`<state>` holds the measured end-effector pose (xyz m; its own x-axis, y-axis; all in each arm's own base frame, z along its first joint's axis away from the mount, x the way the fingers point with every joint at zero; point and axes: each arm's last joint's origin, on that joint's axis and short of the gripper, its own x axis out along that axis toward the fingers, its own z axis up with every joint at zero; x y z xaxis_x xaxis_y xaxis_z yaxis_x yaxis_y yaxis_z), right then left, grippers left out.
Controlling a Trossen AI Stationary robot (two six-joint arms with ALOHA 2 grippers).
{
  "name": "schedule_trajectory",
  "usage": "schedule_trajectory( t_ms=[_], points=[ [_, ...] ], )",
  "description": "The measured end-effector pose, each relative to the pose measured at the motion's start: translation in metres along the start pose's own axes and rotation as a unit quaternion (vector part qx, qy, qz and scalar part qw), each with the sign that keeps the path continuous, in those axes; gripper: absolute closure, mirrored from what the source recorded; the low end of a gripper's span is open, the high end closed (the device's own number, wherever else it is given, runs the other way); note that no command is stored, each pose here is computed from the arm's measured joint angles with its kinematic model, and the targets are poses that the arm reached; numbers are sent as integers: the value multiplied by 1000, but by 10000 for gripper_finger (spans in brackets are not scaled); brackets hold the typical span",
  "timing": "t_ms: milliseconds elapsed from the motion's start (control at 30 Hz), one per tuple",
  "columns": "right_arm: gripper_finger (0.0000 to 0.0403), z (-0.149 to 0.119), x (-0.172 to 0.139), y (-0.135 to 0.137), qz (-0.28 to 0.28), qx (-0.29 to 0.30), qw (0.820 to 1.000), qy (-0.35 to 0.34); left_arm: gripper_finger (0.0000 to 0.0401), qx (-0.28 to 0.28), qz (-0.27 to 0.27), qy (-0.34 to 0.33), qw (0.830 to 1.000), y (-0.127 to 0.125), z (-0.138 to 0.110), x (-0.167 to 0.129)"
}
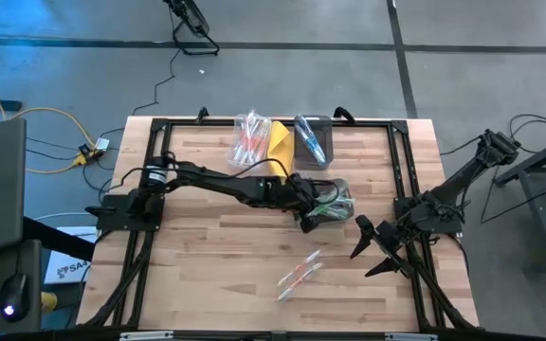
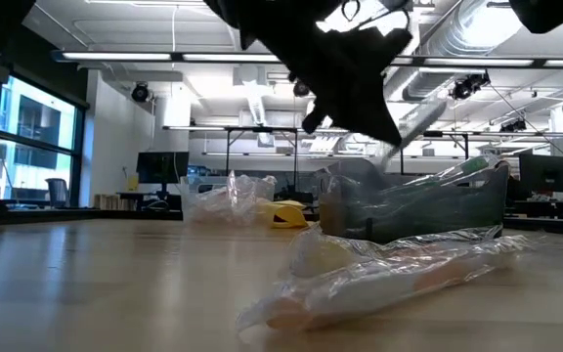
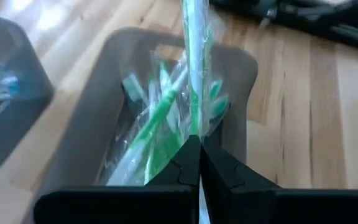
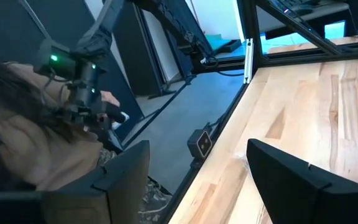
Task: Pick & Place Toothbrushes
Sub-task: Put the green toothbrush into the bottom black transparent bin, then put the orange toothbrush into the transparent bin
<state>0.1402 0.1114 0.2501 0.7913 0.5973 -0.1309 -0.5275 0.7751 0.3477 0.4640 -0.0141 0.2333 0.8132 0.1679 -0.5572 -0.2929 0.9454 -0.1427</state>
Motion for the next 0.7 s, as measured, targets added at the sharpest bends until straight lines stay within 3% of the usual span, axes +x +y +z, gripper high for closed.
schedule_trajectory(
  t_ms=[400,700],
  points=[
    [141,0,0,0,0,0,1000,1,392,27,-2,22,999,2,-8,9],
    [141,0,0,0,-2,0,1000,0,278,0,-17,54,998,14,-14,17]
  ],
)
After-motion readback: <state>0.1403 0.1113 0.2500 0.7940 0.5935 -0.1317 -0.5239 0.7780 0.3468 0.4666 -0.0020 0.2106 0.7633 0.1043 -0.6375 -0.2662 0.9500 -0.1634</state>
